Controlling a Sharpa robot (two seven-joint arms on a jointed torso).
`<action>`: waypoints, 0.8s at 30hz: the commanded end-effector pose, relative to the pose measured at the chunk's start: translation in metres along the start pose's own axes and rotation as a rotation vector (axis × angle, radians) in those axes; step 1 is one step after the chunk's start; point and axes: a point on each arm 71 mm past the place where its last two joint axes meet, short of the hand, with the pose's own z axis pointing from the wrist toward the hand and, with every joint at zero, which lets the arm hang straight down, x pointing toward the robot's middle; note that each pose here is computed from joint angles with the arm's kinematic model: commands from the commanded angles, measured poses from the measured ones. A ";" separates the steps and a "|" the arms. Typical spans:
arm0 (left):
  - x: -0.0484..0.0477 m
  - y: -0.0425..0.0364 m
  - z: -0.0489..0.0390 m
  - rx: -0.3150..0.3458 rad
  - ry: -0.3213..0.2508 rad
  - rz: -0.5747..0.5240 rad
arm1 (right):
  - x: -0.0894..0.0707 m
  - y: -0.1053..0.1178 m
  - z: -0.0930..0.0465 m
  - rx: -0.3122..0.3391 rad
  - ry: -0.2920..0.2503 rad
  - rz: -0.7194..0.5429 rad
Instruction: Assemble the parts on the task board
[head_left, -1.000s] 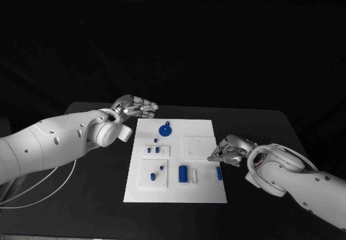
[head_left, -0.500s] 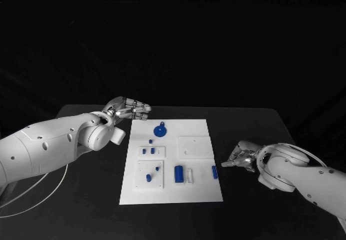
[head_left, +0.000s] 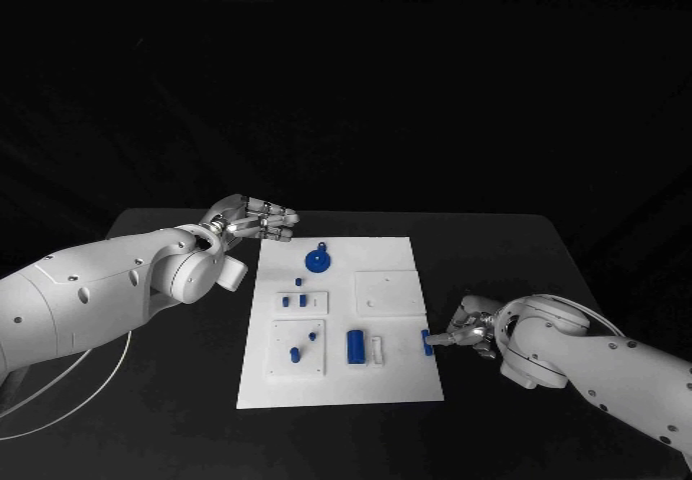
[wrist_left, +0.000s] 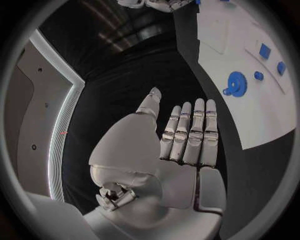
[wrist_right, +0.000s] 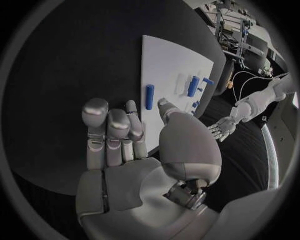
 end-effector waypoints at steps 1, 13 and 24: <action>0.0017 -0.0010 -0.0001 0.009 0.015 -0.002 | 0.005 0.003 0.002 -0.004 0.022 -0.011; 0.0020 0.0002 -0.0005 0.005 0.019 -0.003 | 0.013 0.016 0.008 -0.029 0.013 -0.015; 0.0027 0.0016 -0.0006 0.001 0.022 -0.004 | 0.018 0.018 0.015 -0.005 0.014 -0.029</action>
